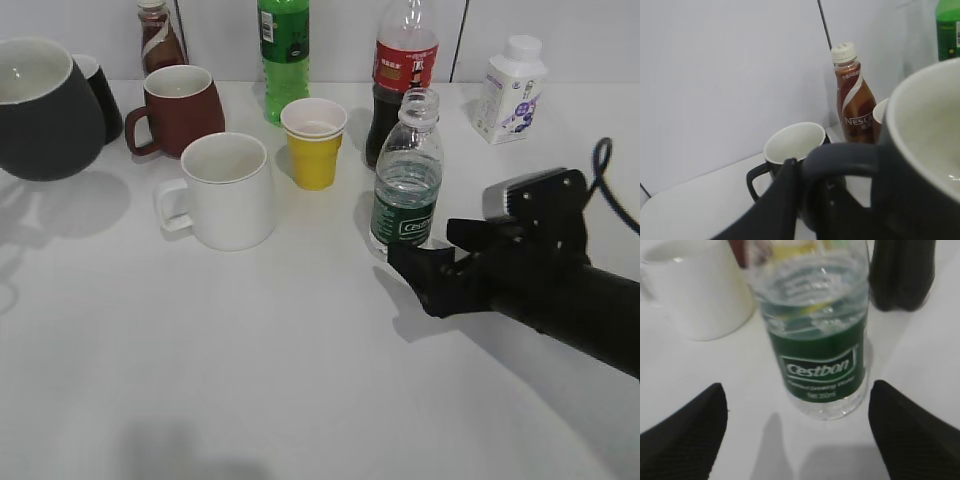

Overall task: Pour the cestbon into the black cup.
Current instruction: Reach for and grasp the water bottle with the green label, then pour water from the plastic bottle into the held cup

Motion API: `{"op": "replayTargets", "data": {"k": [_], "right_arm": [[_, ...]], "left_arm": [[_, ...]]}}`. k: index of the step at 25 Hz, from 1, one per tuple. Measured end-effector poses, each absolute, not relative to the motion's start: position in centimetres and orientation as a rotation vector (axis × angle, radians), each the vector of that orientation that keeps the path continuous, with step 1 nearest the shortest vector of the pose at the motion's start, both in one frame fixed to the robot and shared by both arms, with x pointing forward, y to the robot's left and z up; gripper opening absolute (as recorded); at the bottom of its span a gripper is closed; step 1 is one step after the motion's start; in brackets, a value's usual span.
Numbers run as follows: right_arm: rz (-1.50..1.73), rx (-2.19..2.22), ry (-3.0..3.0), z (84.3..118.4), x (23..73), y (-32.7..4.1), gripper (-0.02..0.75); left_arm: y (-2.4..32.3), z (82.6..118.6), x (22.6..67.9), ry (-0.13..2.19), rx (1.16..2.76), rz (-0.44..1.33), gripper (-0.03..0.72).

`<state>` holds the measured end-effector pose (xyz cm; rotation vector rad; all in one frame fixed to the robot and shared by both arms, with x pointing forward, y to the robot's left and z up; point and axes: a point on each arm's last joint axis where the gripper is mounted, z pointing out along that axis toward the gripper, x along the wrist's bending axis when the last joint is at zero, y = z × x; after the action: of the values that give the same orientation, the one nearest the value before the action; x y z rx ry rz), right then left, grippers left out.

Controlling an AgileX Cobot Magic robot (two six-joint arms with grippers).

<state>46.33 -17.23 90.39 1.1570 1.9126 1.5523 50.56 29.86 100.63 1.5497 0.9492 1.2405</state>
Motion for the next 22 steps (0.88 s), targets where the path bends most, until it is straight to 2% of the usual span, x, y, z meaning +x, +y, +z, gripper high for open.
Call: {"op": "replayTargets", "data": {"k": [3, 10, 12, 14, 18, 22], "right_arm": [[1.537, 1.172, 1.913, 89.4, 47.8, -16.7, 0.672], [1.534, 1.102, 1.9, 89.7, 51.6, -14.9, 0.667], [1.523, 1.093, 1.907, 89.9, 52.2, -14.6, 0.608], [1.527, 1.078, 1.908, 90.1, 52.5, -14.5, 0.468], [1.507, 0.91, 2.009, 90.6, 51.9, -14.0, 0.459], [1.414, 0.682, 2.083, 93.2, 51.0, -13.4, 0.459]], "left_arm": [[29.6, 100.6, 50.5, 0.907, 1.584, 1.235, 0.052], [28.1, 100.3, 50.4, 0.856, 1.641, 1.182, 0.052], [27.1, 100.0, 50.2, 0.846, 1.684, 1.144, 0.052], [26.1, 99.8, 50.0, 0.842, 1.708, 1.094, 0.052], [23.5, 99.7, 49.5, 0.796, 1.707, 0.972, 0.052], [20.7, 99.4, 48.5, 0.689, 1.768, 0.883, 0.052]]}}
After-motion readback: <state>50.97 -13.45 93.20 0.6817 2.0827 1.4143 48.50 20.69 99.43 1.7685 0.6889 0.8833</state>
